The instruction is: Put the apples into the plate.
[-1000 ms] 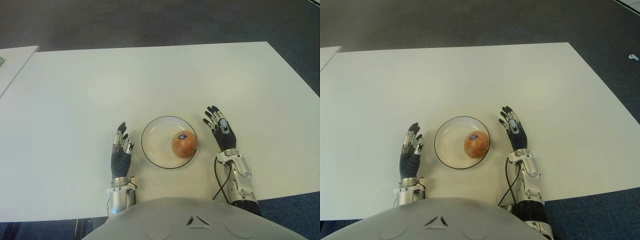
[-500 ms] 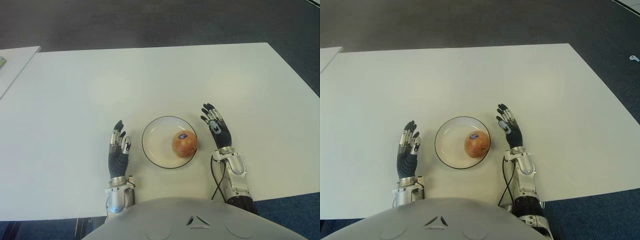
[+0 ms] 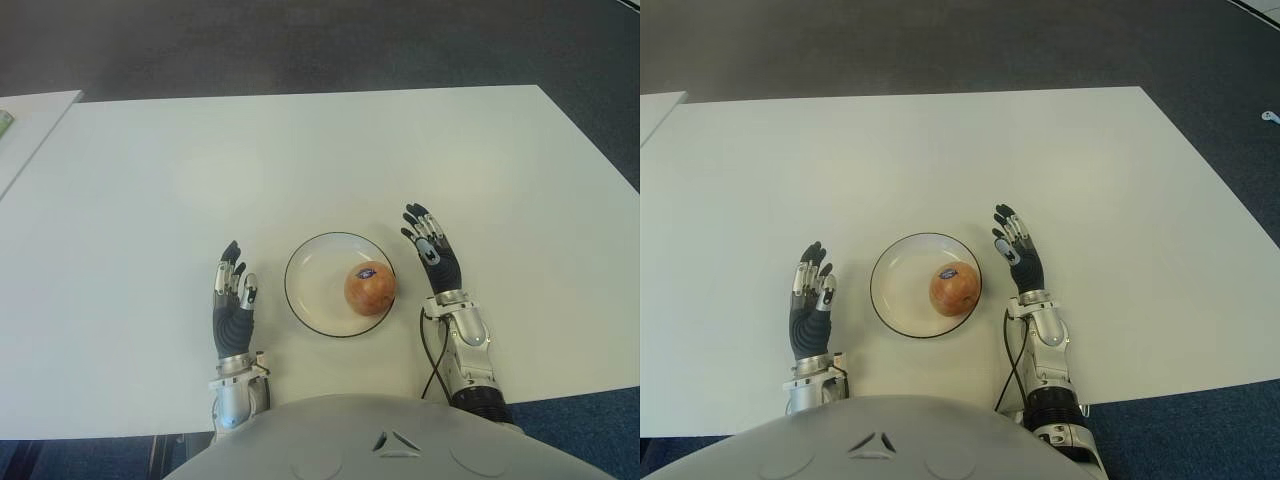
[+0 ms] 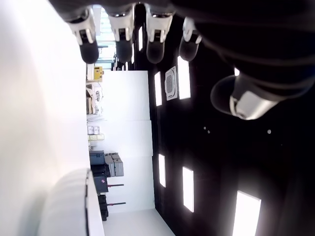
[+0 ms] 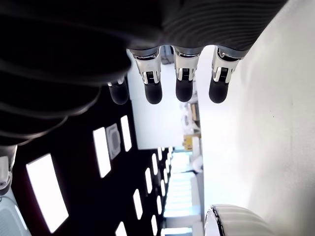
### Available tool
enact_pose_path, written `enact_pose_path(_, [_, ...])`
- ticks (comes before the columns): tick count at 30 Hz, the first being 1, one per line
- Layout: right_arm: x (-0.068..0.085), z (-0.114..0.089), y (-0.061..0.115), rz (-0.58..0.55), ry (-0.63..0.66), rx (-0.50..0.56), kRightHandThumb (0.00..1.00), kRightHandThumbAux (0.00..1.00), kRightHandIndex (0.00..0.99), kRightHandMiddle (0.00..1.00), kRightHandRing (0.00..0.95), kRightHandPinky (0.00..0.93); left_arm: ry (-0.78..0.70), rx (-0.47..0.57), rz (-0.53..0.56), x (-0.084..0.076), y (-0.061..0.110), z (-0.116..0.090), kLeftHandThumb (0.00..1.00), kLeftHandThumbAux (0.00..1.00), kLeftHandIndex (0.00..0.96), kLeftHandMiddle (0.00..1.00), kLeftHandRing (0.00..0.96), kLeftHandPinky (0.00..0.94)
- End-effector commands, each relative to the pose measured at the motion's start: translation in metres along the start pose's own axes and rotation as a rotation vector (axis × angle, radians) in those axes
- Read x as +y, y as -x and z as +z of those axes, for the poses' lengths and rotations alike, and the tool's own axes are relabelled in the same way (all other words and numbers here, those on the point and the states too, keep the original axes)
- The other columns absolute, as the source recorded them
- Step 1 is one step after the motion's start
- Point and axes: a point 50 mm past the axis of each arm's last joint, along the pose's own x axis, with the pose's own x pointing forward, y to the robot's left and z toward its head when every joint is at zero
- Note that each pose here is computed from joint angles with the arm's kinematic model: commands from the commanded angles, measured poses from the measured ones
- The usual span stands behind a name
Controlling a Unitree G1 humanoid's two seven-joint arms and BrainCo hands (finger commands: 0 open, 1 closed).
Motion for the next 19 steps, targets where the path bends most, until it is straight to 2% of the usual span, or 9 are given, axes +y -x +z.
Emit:
enact_pose_path(1, [0.0038,-0.0332,0.0276,-0.018,-0.039,0.199,0.050,0.400,0.001,0.056,0.008,0.000,-0.034,0.155,-0.013,-0.0069,0.0151,-0.0233,0.029,0.400,0.000,0.000,0.000,0.000])
enact_pose_path(19, [0.0058,-0.0338,0.0317,0.006,-0.042,0.196,0.056,0.397,0.003,0.046,0.002,0.000,-0.010,0.159,-0.013,-0.0167,0.0219,-0.0141,0.061,0.381,0.000,0.000,0.000,0.000])
